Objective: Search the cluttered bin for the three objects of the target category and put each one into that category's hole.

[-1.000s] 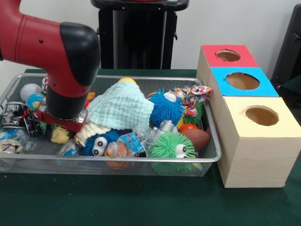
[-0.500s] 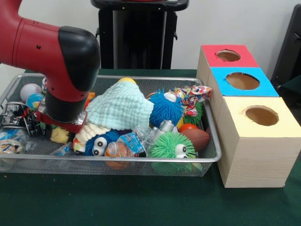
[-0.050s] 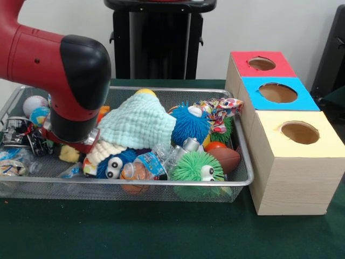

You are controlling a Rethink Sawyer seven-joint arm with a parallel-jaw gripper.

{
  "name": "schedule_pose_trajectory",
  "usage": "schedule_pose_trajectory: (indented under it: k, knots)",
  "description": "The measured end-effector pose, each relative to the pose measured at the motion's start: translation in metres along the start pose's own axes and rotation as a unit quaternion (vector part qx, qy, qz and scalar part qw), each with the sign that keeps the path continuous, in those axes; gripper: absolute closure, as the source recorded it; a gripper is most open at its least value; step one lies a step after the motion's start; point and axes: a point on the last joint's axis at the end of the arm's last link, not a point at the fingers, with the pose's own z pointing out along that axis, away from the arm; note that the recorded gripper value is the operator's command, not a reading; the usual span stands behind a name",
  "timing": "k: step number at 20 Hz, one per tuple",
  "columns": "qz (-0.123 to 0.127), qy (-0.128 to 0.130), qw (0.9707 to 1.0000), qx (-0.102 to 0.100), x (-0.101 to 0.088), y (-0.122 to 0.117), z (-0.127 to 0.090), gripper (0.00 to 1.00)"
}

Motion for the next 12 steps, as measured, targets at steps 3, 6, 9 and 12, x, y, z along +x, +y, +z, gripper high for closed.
schedule_pose_trajectory:
  k: [3, 6, 9, 12]
  knots:
    - [0.003, 0.002, 1.0000, -0.003, -0.0010, 0.0007, 0.0000, 1.00]
    - [0.004, 0.002, 1.0000, -0.004, -0.0013, 0.0010, -0.0003, 1.00]
    - [0.004, 0.003, 1.0000, -0.004, -0.0013, 0.0008, -0.0002, 1.00]
    - [0.004, 0.003, 1.0000, -0.005, -0.0013, 0.0007, 0.0000, 1.00]
